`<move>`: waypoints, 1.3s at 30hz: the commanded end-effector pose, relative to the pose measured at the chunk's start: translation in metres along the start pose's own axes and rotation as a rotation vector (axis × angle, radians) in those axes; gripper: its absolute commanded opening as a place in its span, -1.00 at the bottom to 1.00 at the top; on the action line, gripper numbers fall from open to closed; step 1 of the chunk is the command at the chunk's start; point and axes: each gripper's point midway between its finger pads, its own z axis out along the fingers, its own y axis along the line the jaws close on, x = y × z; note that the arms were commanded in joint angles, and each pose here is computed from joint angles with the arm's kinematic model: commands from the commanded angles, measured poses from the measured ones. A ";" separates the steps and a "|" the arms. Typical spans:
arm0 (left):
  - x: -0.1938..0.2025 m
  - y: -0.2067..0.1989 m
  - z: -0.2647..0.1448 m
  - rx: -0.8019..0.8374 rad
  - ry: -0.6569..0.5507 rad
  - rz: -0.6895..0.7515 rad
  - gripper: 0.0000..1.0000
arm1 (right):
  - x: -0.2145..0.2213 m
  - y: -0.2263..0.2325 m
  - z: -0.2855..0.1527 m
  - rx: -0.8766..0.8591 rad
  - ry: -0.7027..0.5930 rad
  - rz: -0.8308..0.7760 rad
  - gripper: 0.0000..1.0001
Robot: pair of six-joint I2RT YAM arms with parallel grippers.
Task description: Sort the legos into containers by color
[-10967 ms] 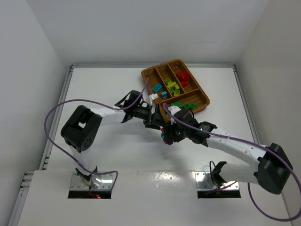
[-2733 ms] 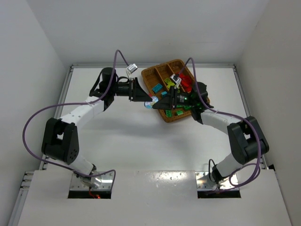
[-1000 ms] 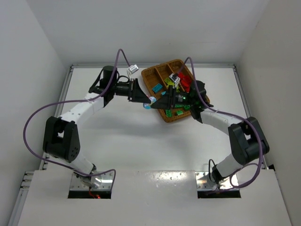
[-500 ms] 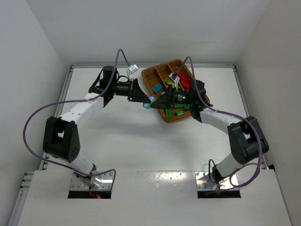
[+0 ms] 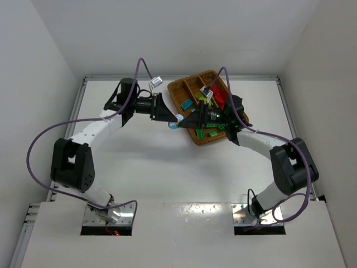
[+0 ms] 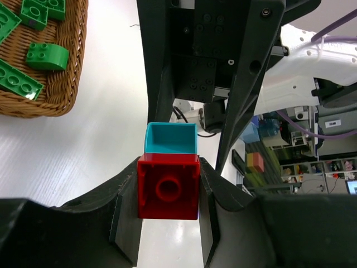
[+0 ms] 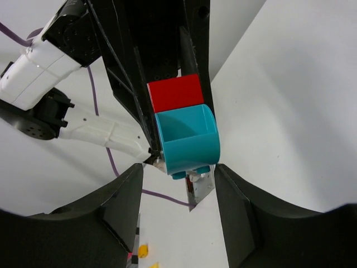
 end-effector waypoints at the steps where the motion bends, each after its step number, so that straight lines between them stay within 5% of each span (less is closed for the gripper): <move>1: -0.010 -0.025 -0.016 0.034 -0.027 0.078 -1.00 | -0.011 0.013 -0.001 -0.016 -0.042 -0.110 0.10; 30: -0.007 -0.031 -0.025 0.047 -0.031 0.077 -1.00 | -0.029 0.043 0.037 -0.146 0.009 -0.180 0.06; 39: -0.008 -0.026 -0.024 0.038 -0.034 0.068 -1.00 | -0.016 0.033 0.032 -0.118 0.015 -0.138 -0.68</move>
